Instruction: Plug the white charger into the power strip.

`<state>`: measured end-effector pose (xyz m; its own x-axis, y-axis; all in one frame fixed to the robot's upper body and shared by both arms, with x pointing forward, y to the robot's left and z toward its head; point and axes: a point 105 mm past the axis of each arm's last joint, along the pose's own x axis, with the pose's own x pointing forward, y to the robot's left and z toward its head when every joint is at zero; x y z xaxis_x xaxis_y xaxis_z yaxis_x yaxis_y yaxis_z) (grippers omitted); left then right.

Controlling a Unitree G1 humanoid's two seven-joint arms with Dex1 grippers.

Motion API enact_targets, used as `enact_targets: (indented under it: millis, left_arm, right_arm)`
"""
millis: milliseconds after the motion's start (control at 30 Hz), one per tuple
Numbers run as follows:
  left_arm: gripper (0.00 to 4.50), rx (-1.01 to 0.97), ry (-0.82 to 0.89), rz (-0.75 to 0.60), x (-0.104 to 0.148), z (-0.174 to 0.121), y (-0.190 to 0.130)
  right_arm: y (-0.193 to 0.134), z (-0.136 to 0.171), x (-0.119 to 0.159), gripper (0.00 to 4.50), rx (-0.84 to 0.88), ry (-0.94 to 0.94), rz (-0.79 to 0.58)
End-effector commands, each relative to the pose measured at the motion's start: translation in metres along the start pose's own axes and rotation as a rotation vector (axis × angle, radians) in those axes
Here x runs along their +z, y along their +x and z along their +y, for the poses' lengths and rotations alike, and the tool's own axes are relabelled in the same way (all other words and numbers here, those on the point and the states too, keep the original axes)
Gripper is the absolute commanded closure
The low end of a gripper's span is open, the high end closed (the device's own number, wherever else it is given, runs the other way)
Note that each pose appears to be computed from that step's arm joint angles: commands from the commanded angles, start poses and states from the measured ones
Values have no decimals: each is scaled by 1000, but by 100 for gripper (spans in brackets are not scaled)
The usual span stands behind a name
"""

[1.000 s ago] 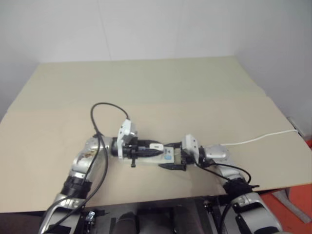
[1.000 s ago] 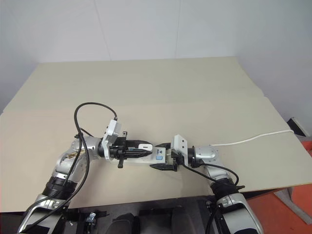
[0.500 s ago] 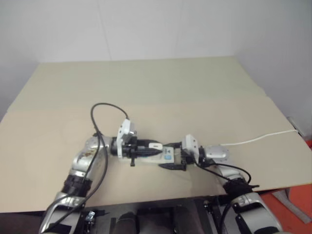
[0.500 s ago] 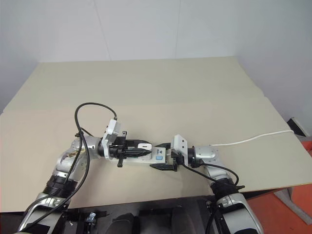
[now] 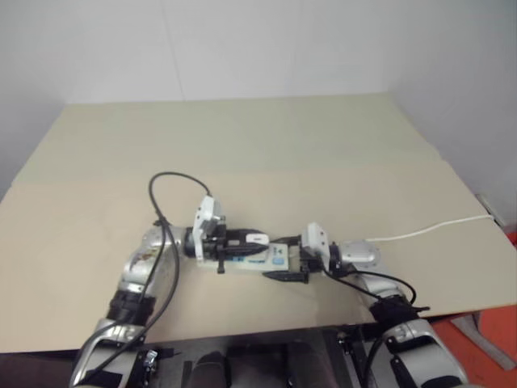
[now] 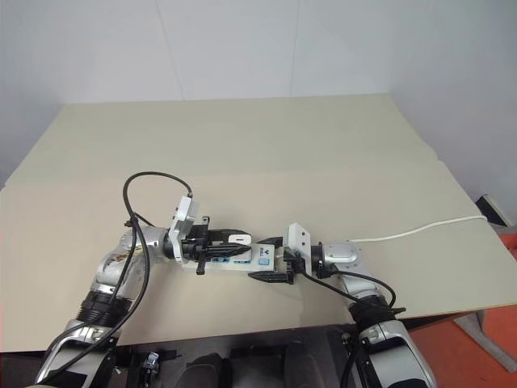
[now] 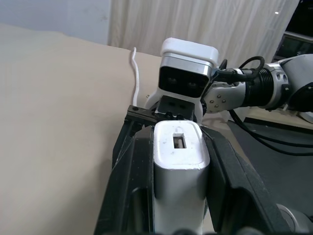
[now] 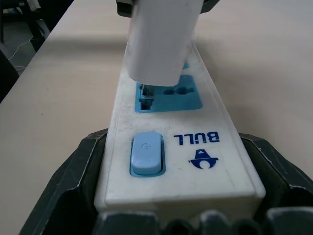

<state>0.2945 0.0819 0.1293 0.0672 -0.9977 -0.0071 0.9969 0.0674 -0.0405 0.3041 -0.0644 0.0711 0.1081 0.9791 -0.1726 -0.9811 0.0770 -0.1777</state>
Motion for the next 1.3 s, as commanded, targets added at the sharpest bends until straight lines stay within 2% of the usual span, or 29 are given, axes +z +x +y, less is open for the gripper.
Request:
enact_targets:
  millis: [33,867,1300]
  left_arm:
    - [348,-29,43,-3,7,-1,0]
    - [348,-56,59,34,-8,-1,6]
    - [348,-19,61,38,-10,8,1]
  right_arm:
    - [6,14,-18,105,48,70,47]
    - [6,15,-18,105,50,74,47]
    - [6,15,-18,105,48,74,47]
